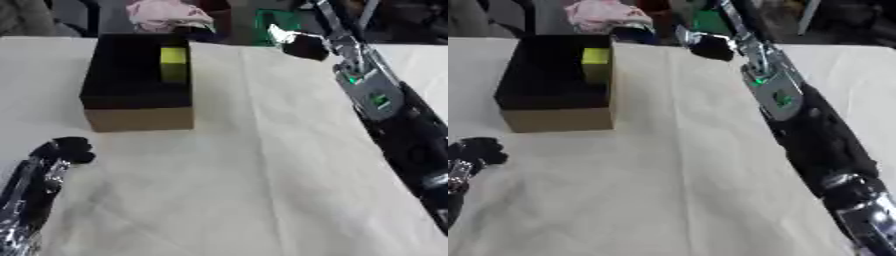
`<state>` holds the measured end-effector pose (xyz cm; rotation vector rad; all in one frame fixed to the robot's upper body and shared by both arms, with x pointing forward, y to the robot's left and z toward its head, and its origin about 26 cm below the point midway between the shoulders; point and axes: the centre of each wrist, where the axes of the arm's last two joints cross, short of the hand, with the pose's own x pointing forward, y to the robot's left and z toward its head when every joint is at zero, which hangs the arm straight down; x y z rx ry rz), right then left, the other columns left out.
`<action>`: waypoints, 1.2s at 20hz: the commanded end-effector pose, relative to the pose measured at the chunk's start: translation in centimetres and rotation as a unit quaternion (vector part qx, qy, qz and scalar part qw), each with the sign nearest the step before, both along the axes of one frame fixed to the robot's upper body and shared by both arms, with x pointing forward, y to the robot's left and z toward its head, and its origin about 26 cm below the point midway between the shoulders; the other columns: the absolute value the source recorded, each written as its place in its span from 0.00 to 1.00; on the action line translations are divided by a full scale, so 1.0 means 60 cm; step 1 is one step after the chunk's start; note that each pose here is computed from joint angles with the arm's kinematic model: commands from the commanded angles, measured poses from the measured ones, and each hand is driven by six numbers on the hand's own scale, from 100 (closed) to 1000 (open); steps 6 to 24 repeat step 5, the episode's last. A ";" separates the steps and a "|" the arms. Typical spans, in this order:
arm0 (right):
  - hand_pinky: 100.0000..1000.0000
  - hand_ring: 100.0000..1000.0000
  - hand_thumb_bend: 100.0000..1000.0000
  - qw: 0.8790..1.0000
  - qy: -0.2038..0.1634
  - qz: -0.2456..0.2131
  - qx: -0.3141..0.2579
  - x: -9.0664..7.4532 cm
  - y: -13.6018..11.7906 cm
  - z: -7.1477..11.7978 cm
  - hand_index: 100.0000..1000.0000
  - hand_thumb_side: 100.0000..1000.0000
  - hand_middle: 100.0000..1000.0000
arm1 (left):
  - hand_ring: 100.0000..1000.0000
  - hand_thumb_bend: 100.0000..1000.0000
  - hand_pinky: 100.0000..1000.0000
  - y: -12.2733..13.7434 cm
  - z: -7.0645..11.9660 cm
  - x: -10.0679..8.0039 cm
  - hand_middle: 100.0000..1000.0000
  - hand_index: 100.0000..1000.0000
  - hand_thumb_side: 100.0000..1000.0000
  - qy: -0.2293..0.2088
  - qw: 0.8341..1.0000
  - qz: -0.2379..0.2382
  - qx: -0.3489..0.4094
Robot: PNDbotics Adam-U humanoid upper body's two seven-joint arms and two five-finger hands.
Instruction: Pick up objects on the table and place them in the box.
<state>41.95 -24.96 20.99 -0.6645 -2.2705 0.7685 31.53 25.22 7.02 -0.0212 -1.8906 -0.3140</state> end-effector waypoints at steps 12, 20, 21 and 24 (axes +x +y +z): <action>0.56 0.70 0.02 0.996 0.030 -0.020 0.081 -0.070 -0.031 -0.006 0.75 0.44 0.51 | 0.57 0.39 0.67 0.010 0.008 -0.003 0.54 0.65 0.65 -0.010 1.000 0.015 0.004; 0.56 0.70 0.02 0.996 0.030 -0.020 0.081 -0.070 -0.031 -0.006 0.75 0.44 0.51 | 0.57 0.39 0.67 0.010 0.008 -0.003 0.54 0.65 0.65 -0.010 1.000 0.015 0.004; 0.56 0.70 0.02 0.996 0.030 -0.020 0.081 -0.070 -0.031 -0.006 0.75 0.44 0.51 | 0.57 0.39 0.67 0.010 0.008 -0.003 0.54 0.65 0.65 -0.010 1.000 0.015 0.004; 0.56 0.70 0.02 0.996 0.030 -0.020 0.081 -0.070 -0.031 -0.006 0.75 0.44 0.51 | 0.57 0.39 0.67 0.010 0.008 -0.003 0.54 0.65 0.65 -0.010 1.000 0.015 0.004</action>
